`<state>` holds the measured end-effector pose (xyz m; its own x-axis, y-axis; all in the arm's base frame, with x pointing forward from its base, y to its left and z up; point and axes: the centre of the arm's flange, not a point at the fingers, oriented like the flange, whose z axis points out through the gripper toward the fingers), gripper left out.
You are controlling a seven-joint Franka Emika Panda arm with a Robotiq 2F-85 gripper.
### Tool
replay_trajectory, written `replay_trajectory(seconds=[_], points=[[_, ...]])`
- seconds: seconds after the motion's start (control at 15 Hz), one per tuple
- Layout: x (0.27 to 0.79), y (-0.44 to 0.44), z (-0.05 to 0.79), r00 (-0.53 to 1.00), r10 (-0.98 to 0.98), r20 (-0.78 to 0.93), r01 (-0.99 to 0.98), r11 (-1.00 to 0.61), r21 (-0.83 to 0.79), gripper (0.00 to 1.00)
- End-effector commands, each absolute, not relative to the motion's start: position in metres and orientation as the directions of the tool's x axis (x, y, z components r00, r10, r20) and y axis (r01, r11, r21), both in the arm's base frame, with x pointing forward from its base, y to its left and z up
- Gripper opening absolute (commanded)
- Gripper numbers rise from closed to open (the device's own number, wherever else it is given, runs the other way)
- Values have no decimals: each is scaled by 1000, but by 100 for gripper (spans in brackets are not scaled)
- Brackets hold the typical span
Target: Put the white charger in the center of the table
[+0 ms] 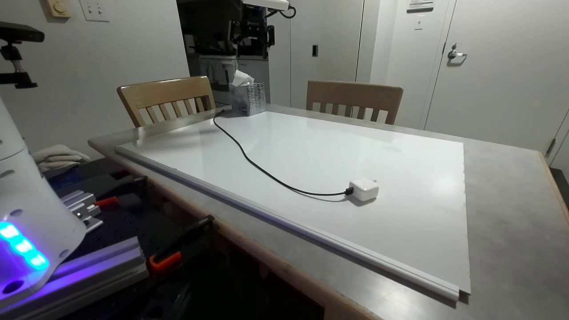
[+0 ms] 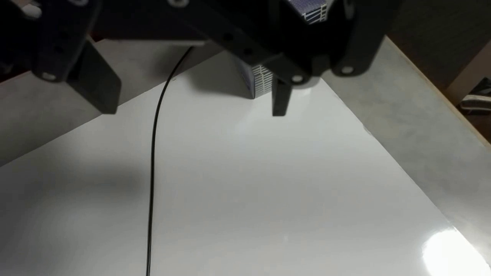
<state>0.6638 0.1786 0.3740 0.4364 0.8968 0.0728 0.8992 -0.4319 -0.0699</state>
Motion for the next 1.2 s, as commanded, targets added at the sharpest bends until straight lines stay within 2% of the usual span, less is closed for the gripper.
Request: replay_trajectory(seconds=[0.0, 0.27, 0.53, 0.67, 0.73, 1.13], points=[[668, 184, 376, 431, 900, 64, 901, -427, -73, 100], [676, 239, 381, 574, 811, -108, 795, -585, -160, 100], [666, 293, 379, 622, 748, -233, 723, -662, -196, 100], [666, 306, 373, 594, 764, -252, 744, -641, -189, 100], [638, 291, 372, 604, 765, -224, 744, -642, -185, 100], [646, 299, 365, 600, 766, -232, 745, -640, -187, 100]])
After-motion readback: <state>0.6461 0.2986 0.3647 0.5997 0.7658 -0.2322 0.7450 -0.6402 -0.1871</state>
